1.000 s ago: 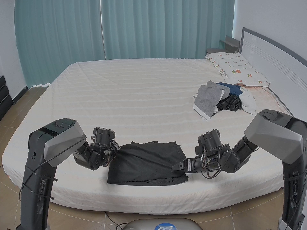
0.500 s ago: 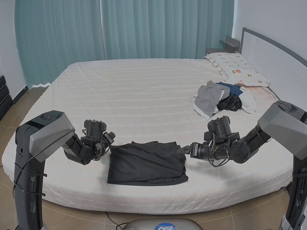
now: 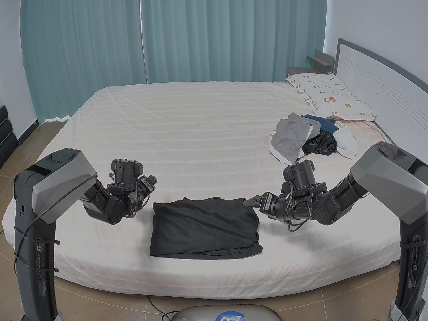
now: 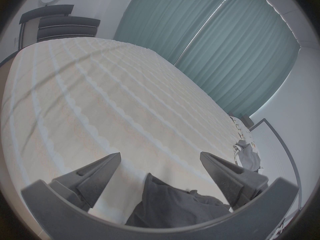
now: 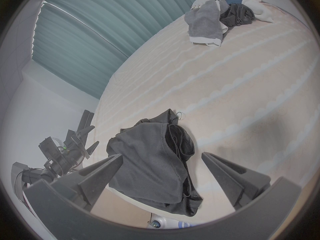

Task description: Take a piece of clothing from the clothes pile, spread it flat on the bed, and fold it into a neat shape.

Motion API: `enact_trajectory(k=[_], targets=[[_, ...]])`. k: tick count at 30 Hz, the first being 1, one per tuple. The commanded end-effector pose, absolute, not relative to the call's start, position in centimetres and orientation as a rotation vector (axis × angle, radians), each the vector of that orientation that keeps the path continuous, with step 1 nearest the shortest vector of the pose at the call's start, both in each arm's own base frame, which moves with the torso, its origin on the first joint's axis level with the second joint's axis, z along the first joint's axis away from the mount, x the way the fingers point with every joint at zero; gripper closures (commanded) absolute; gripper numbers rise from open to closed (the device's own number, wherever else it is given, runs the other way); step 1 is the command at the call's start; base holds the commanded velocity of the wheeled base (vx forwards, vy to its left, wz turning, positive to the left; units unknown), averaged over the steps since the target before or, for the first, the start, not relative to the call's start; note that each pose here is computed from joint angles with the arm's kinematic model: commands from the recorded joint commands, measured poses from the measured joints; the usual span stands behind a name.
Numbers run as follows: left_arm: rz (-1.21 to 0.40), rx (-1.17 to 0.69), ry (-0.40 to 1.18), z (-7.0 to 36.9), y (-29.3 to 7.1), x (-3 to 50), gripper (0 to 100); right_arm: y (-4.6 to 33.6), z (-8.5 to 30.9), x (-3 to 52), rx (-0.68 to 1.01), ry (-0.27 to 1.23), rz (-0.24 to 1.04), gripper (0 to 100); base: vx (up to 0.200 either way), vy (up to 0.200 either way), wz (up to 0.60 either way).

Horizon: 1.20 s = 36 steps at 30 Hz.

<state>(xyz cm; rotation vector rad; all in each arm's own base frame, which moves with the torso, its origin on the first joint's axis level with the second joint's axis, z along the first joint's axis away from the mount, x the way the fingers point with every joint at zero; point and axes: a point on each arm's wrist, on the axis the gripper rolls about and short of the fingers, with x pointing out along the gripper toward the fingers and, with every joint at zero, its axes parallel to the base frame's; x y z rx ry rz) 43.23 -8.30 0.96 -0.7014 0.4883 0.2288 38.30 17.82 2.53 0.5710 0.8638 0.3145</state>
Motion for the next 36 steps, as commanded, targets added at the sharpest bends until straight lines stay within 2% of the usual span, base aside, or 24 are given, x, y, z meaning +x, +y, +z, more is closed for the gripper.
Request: enact_trajectory(k=[1,10,13,22,29,30,36], targets=[[0.248,-0.709,0.483,0.8,-7.6,43.6,0,18.3,1.2,38.6,0.567,0.885,0.308,0,0.000,0.000,0.00],[0.247,-0.706,0.490,0.7,-7.6,43.4,0,18.5,1.3,39.0,0.606,0.879,0.301,0,0.000,0.000,0.00],[0.254,-0.709,0.500,0.4,-7.3,43.4,0,18.8,0.8,39.6,0.657,0.888,0.279,0,0.200,0.000,0.00],[0.244,-0.713,0.496,0.6,-7.4,43.5,0,19.8,-0.3,40.2,0.657,0.894,0.286,0,0.200,0.000,0.00],[0.247,-0.708,0.508,0.0,-7.4,43.5,0,20.0,-0.4,40.3,0.657,0.897,0.289,0,0.000,0.000,0.00],[0.248,-0.708,0.509,-0.1,-7.4,43.5,0,20.1,-0.5,40.2,0.656,0.903,0.289,100,0.000,0.000,0.00],[0.249,-0.705,0.514,-0.3,-7.5,43.6,0,20.3,-1.0,39.5,0.635,0.953,0.287,100,0.000,0.000,0.00]])
